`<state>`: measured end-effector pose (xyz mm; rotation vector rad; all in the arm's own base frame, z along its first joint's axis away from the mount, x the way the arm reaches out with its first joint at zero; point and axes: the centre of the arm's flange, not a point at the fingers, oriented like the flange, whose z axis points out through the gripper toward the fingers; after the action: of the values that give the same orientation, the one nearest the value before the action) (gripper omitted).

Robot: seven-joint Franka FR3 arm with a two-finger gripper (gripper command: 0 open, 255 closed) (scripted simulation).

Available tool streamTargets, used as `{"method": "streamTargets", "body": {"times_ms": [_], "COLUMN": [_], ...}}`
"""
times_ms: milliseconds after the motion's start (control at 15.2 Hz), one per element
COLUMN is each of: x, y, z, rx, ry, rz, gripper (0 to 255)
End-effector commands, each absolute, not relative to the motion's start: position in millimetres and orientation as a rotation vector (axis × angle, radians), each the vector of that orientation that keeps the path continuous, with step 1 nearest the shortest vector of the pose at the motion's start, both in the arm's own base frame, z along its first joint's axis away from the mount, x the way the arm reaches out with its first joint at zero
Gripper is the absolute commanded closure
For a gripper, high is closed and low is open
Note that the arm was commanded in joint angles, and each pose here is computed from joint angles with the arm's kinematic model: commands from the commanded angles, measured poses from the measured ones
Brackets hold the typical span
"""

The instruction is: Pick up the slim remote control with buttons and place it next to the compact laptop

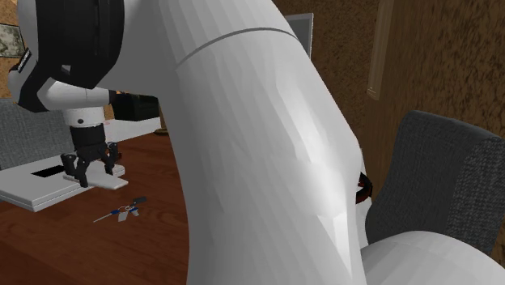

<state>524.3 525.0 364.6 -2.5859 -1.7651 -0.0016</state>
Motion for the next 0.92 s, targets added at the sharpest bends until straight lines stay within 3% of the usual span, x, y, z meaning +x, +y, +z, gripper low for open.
{"method": "streamTargets", "body": {"times_ms": [0, 726, 792, 858], "x": [524.6, 524.6, 524.2, 523.9], "y": [525.5, 525.5, 525.4, 525.0], "z": [354.5, 340.5, 340.2, 339.7], "rx": [-2.586, -2.586, -2.586, -2.586], "ry": [-1.765, -1.765, -1.765, -1.765], "rz": [-0.003, -0.003, -0.003, -0.003], "gripper": [255, 255, 0, 0]}}
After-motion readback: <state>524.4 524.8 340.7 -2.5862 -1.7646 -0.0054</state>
